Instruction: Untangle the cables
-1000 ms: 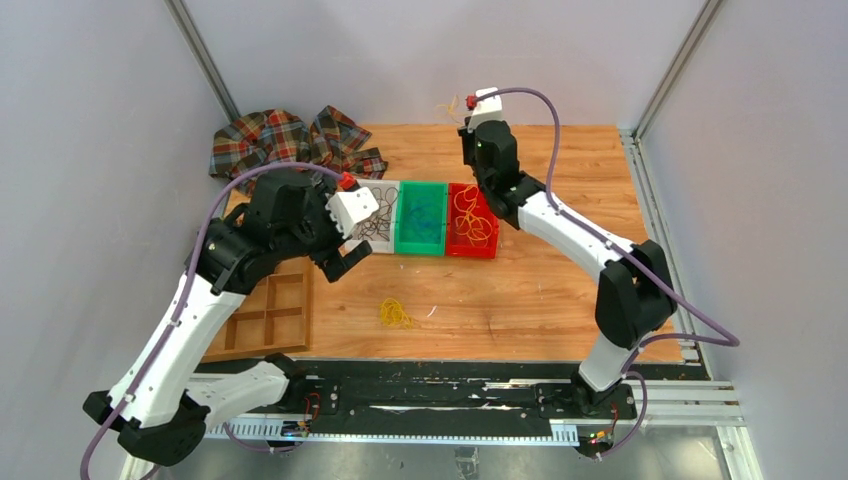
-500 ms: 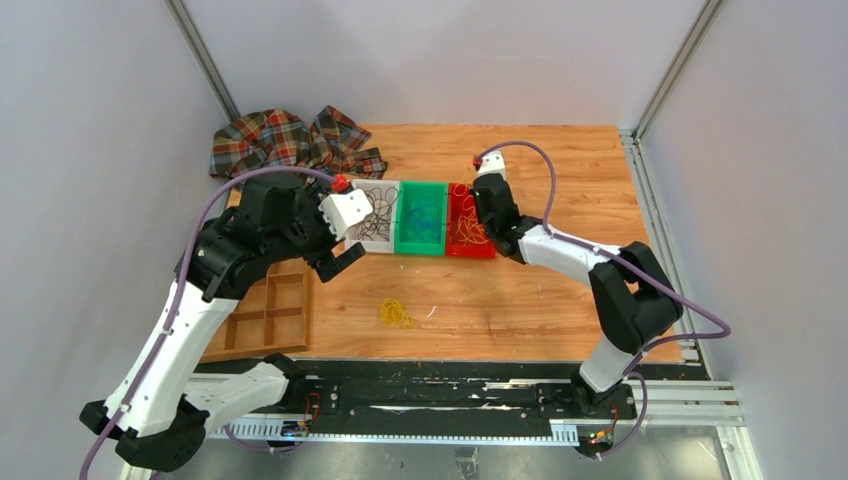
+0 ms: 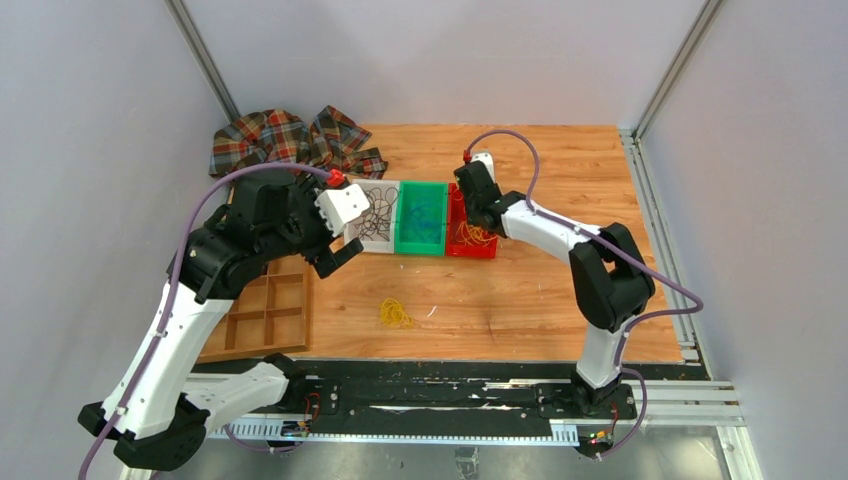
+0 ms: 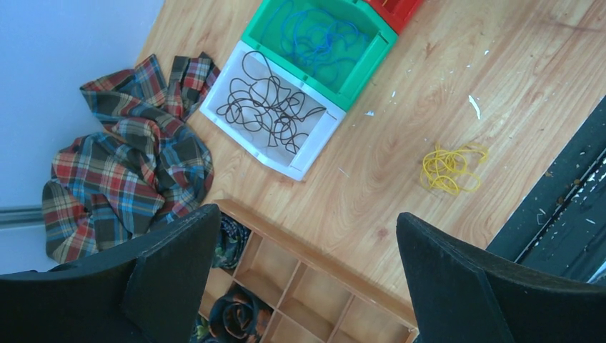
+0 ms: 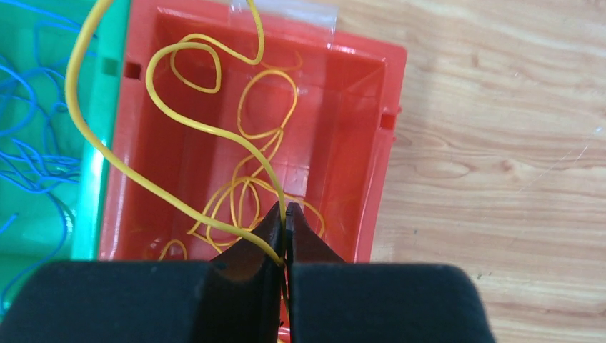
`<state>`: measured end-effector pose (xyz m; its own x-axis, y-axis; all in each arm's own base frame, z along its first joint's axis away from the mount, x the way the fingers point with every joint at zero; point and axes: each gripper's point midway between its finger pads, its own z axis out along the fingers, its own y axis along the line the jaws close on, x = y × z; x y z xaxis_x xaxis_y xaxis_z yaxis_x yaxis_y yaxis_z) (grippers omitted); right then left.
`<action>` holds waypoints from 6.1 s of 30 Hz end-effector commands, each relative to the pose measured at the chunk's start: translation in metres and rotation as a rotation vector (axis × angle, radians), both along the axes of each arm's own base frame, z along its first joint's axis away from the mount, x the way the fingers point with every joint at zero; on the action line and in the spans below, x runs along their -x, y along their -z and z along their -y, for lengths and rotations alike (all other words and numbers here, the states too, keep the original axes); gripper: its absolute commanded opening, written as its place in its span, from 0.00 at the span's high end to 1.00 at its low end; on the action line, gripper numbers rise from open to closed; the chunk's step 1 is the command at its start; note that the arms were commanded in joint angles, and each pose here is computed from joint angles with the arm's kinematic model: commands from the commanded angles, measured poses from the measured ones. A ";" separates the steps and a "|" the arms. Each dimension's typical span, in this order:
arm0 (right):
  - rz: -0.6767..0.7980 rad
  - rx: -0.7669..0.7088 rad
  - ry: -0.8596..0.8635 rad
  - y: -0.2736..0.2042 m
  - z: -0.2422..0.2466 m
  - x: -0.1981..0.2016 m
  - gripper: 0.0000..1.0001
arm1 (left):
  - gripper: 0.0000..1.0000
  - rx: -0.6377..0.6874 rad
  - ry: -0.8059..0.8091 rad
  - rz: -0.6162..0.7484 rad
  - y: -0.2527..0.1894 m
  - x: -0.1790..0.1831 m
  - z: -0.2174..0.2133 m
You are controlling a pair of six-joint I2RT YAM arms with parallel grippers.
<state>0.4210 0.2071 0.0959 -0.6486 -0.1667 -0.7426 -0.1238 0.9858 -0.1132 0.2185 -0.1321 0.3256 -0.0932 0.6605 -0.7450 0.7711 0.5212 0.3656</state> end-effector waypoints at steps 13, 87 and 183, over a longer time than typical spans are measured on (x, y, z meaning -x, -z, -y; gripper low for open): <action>-0.055 -0.037 0.023 -0.034 0.002 0.006 0.65 | 0.02 -0.022 0.032 0.008 -0.002 0.003 -0.001; -0.160 -0.562 -1.075 -0.029 -0.208 0.239 0.99 | 0.01 0.167 0.143 -0.372 0.119 0.007 0.003; 0.356 -0.640 -0.710 -0.140 -0.212 0.183 0.60 | 0.99 0.426 0.246 -0.454 0.073 0.039 0.039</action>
